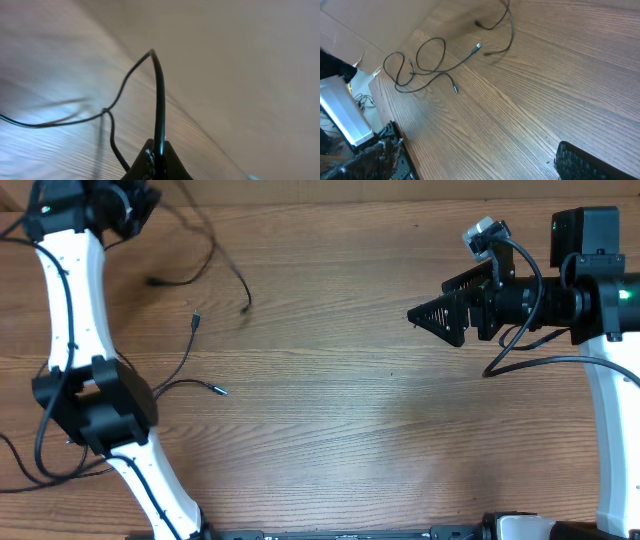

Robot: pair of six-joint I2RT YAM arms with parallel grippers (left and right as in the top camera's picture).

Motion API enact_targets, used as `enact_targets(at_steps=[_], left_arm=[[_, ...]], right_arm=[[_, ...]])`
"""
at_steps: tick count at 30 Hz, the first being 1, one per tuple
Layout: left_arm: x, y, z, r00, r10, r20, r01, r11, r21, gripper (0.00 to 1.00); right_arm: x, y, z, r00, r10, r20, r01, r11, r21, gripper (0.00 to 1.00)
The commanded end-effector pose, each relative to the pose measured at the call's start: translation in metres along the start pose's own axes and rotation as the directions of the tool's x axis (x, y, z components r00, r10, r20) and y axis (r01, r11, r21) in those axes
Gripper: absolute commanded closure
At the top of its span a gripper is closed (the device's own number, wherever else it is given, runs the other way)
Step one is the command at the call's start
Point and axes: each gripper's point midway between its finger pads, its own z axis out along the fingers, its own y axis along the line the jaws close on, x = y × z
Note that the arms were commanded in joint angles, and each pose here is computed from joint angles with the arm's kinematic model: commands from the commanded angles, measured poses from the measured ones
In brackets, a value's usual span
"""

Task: Untangle cables
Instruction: 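Carry the held cable to the upper left with the left gripper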

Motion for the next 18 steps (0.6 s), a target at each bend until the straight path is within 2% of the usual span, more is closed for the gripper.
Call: enact_targets(at_steps=[1,5,15,16,17,18], left_arm=[[-0.015,0.055,0.02,0.993,-0.106,-0.043,0.105,0.994,-0.027,0.96],[-0.039,0.099,0.016,0.981,-0.193,-0.02,0.192,0.98,-0.051,0.96],[-0.103,0.179,-0.042,0.943,-0.294,0.153,0.31,0.946,-0.095,0.96],[-0.109,0.187,-0.049,0.938,-0.304,0.168,0.322,0.942,-0.095,0.94],[-0.111,0.191,-0.052,0.936,-0.305,0.175,0.325,0.941,-0.096,0.85],[-0.114,0.196,-0.057,0.938,-0.296,0.183,0.317,0.943,-0.099,0.64]], right_arm=[[-0.002,0.001,-0.001,1.0,-0.009,0.004,0.008,1.0,0.001,0.0],[-0.002,0.001,-0.001,1.0,-0.009,0.004,0.009,1.0,0.001,0.0],[-0.002,0.0,-0.001,1.0,-0.013,0.007,0.013,1.0,0.002,0.0],[-0.003,0.0,-0.001,1.0,-0.015,0.009,0.015,1.0,0.003,0.0],[-0.003,0.0,-0.001,1.0,-0.016,0.01,0.016,1.0,0.003,0.0],[-0.004,0.0,-0.001,1.0,-0.018,0.011,0.018,1.0,0.004,0.0]])
